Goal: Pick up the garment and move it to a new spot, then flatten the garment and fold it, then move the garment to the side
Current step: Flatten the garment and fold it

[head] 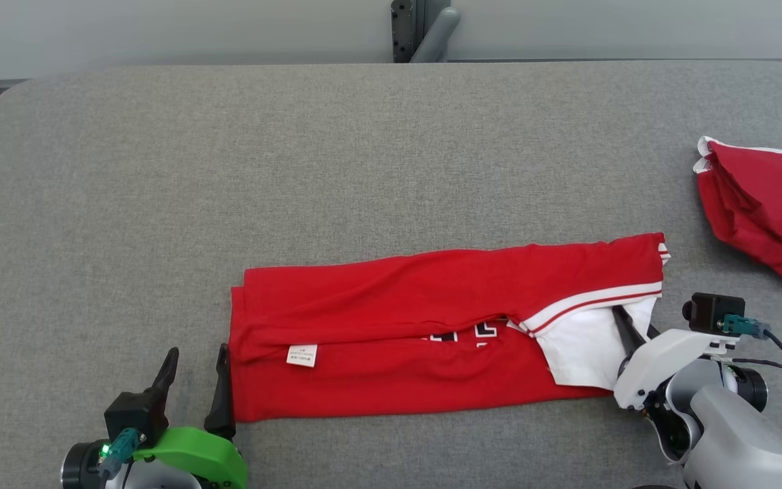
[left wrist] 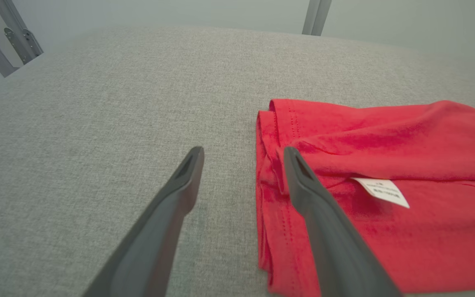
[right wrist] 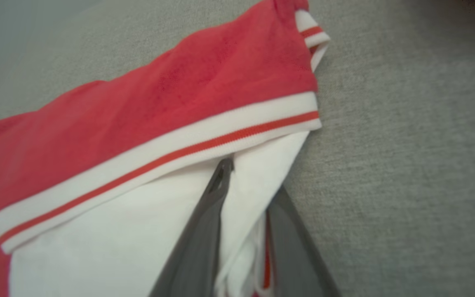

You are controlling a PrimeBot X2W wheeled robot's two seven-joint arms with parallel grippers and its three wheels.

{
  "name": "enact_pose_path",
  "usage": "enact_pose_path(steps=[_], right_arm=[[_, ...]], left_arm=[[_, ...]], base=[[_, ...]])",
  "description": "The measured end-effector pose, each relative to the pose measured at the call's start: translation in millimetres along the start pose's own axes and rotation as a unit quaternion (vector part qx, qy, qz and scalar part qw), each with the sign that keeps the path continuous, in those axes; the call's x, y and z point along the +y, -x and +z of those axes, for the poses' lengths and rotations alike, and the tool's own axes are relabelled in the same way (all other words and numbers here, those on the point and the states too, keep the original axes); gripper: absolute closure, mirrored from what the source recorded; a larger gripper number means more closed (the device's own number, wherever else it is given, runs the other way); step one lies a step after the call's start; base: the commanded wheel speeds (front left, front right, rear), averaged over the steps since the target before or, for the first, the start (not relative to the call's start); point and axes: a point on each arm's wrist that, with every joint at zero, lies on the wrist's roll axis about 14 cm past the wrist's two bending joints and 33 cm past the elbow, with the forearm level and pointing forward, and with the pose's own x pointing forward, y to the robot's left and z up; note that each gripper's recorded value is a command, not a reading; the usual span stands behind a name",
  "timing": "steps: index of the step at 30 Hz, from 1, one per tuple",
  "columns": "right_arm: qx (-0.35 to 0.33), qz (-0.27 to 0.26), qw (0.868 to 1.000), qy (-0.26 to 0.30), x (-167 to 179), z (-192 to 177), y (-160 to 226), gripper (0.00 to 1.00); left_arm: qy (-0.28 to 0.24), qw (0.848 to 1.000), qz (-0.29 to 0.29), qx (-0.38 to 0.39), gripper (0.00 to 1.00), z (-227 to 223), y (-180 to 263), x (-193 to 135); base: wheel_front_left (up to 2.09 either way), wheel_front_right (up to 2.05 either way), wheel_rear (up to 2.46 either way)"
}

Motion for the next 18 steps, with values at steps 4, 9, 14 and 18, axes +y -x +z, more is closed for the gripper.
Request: enact_pose_path(steps=[4,9,14,18], right_arm=[[-0.015,-0.003,1.000,-0.003,-2.7,6.5,0.7,1.00],[-0.048,-0.020,0.999,-0.010,-17.6,25.9,3.4,1.00],[-0.085,0.005,0.996,-0.001,-4.9,50.0,3.6,1.00],[-0.120,0.067,0.990,0.010,35.4,70.5,5.3,1.00]], left_arm=[[0.002,1.000,-0.002,-0.002,0.00,1.2,-0.2,-1.6],[0.006,1.000,-0.004,-0.005,0.00,3.1,-0.4,-3.4],[0.010,1.000,-0.007,-0.005,0.00,2.8,0.7,-5.4],[0.013,1.000,-0.011,-0.004,0.00,2.4,1.3,-8.7]], base=[[0.00,0.00,0.00],[0.00,0.00,0.00],[0.00,0.00,0.00],[0.00,0.00,0.00]])
